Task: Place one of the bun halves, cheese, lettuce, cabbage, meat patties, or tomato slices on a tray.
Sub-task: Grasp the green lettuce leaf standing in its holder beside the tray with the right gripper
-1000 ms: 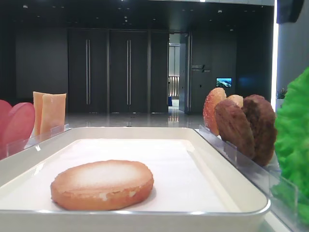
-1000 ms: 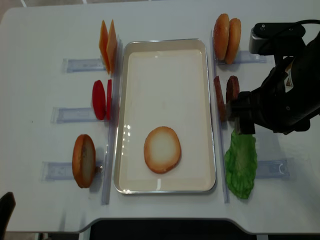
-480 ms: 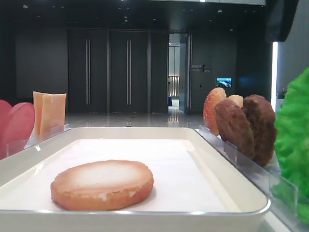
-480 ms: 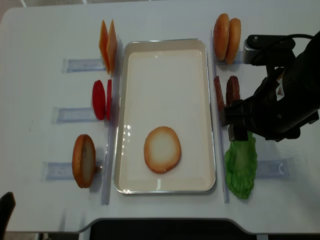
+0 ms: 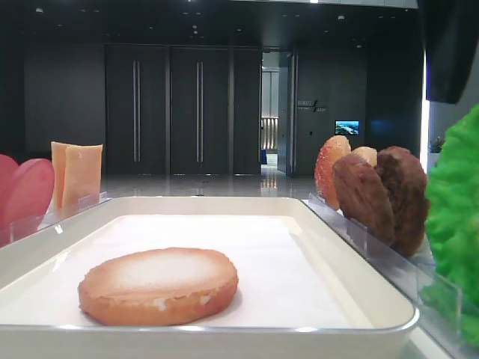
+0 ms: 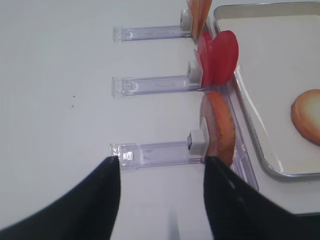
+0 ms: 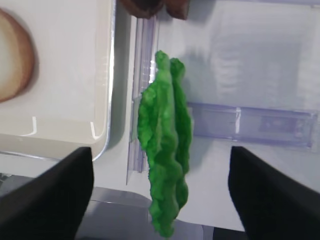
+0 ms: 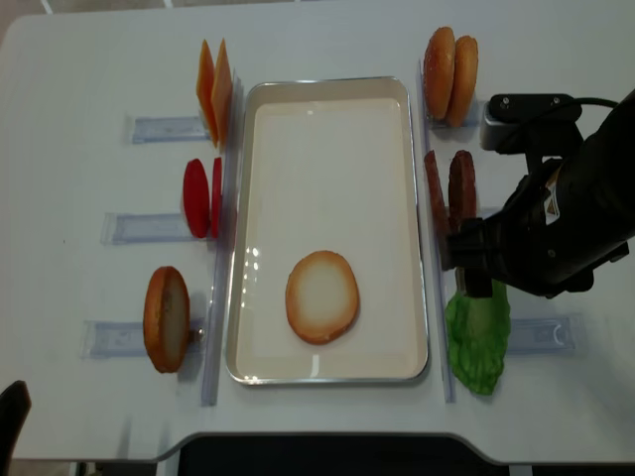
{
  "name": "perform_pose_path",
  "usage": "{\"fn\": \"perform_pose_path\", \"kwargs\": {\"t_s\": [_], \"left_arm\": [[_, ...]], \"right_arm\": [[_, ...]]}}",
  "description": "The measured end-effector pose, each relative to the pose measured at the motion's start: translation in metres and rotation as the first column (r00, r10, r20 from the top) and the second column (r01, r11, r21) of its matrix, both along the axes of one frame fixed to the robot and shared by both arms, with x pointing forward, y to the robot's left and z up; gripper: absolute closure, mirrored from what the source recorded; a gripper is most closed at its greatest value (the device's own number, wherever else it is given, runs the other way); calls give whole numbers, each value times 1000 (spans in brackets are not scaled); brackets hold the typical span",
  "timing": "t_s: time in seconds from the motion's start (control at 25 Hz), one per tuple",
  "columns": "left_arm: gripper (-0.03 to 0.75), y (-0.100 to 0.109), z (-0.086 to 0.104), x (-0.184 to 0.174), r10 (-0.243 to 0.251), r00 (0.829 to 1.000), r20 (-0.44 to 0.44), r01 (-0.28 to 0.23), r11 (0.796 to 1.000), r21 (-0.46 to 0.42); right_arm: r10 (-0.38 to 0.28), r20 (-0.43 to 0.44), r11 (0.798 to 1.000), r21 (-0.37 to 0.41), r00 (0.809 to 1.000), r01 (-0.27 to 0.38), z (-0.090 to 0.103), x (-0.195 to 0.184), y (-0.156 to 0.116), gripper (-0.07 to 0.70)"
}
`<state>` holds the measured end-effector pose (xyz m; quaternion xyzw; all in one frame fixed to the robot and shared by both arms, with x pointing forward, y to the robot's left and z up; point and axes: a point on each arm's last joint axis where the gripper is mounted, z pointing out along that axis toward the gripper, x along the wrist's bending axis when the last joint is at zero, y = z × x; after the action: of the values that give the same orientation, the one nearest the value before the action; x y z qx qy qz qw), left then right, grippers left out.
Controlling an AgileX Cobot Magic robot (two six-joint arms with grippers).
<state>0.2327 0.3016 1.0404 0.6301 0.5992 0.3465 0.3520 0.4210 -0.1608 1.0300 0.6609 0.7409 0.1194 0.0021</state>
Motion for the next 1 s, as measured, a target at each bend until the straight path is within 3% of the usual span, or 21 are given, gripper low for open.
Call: {"fn": "perform_pose_path", "kwargs": {"t_s": [0.6, 0.88, 1.0], "left_arm": [[307, 0, 0, 0, 0, 1000, 0, 0, 1000, 0], [307, 0, 0, 0, 0, 1000, 0, 0, 1000, 0], [307, 0, 0, 0, 0, 1000, 0, 0, 1000, 0]], "right_arm": [[-8, -1, 1000, 21, 1000, 8, -2, 0, 1, 113], [-9, -12, 1000, 13, 1000, 10, -6, -2, 0, 227], [-10, -11, 1000, 13, 1000, 10, -6, -2, 0, 343]]}}
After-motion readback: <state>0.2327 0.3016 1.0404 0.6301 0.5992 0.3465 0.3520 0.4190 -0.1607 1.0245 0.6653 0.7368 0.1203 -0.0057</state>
